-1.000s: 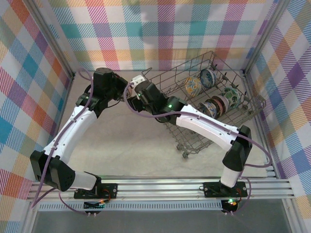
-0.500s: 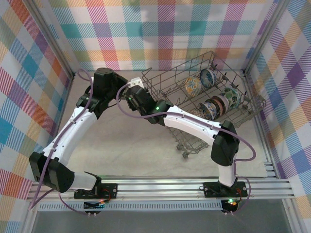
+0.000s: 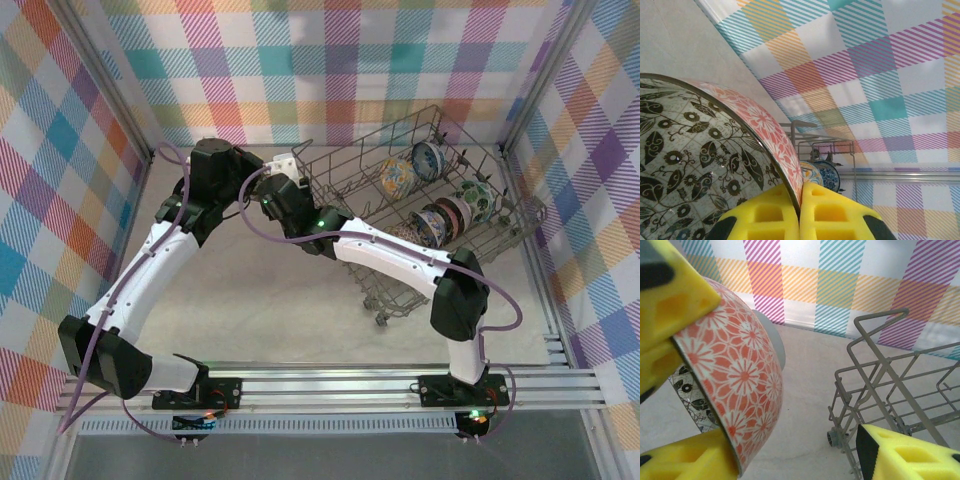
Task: Load the bowls into the dish rack
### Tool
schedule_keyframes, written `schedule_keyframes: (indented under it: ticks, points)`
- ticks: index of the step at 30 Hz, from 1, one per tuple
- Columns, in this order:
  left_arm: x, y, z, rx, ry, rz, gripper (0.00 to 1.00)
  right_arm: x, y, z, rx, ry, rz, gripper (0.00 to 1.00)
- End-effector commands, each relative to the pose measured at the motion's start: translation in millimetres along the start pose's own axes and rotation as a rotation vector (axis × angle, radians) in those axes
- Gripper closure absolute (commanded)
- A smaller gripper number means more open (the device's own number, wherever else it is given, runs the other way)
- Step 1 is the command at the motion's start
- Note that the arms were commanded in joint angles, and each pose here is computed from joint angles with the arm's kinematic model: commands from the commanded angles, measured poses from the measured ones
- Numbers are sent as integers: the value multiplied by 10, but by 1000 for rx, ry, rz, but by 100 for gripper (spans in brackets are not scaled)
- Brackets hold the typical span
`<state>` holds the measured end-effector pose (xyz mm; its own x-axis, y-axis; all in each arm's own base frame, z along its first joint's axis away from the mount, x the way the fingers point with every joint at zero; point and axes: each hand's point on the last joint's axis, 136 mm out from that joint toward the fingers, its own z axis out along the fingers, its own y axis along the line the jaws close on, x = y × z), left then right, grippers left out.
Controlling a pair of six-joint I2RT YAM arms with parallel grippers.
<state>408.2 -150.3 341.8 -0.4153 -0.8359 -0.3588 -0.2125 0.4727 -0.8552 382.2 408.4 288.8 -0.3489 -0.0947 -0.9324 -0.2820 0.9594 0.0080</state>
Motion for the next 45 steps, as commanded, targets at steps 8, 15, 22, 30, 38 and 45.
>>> schedule_keyframes:
  ticks: [8,15,22,30,38,45]
  points:
    - [-34,-273,-154,108,-17,3,100,-132,-100,45,68,-58,44,58]
    - [66,-323,-87,143,29,6,89,-314,-203,13,101,-104,32,78]
    - [146,-468,-47,184,78,64,76,-374,-339,7,136,-77,15,98]
    - [93,-688,-152,216,82,174,50,-526,-509,-32,157,-91,22,100]
    - [-196,-784,-282,215,54,245,33,-864,-753,-79,154,-124,42,100]
    - [-506,-802,-377,211,-11,265,27,-1043,-920,-123,172,-147,35,100]
